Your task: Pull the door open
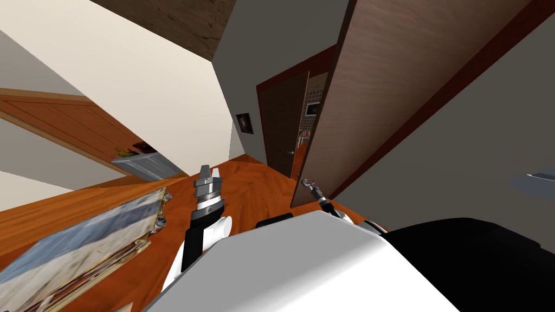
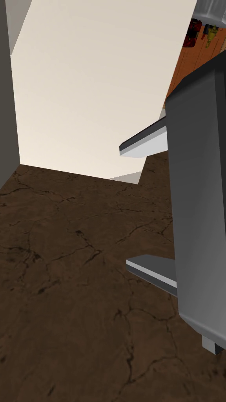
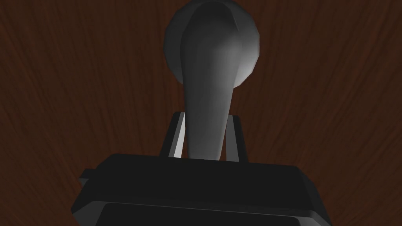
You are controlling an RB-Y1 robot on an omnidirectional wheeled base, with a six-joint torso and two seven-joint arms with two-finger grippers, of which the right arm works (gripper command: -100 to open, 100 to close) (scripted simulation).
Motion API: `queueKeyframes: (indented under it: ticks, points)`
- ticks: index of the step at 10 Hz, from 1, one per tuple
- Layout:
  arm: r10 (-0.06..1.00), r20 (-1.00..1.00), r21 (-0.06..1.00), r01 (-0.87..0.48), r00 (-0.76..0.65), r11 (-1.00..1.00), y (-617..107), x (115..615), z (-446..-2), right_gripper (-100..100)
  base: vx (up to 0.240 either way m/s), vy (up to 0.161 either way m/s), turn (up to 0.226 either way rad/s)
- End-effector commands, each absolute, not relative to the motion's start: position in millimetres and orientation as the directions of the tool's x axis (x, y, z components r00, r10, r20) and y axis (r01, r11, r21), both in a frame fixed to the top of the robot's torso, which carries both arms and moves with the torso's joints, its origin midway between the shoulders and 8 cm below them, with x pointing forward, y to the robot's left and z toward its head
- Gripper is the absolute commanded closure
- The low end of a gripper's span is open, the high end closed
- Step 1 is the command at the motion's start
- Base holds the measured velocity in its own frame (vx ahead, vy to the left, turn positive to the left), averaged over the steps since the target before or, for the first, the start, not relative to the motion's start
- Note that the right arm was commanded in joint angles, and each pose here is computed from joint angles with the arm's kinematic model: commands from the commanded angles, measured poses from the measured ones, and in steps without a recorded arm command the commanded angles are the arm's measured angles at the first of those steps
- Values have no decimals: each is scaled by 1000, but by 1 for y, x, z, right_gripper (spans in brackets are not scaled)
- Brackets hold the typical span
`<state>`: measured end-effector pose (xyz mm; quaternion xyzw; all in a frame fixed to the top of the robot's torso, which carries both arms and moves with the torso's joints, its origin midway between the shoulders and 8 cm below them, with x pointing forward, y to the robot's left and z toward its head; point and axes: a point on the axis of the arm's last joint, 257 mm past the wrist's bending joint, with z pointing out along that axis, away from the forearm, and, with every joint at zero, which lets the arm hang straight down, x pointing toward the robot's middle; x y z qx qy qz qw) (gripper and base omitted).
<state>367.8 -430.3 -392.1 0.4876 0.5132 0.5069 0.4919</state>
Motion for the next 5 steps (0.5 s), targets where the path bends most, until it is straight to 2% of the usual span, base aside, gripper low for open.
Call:
queueKeyframes:
  ticks: [1,4,5]
  points:
    - [999,-3,1000,3,-53,3,-423,365,-394,100,-49,-11,-38]
    - [998,-1,1000,0,-66,1,-433,342,-392,100,-124,-47,151]
    - [999,-8,1000,-1,-54,8,-437,350,-390,100,-85,-40,40]
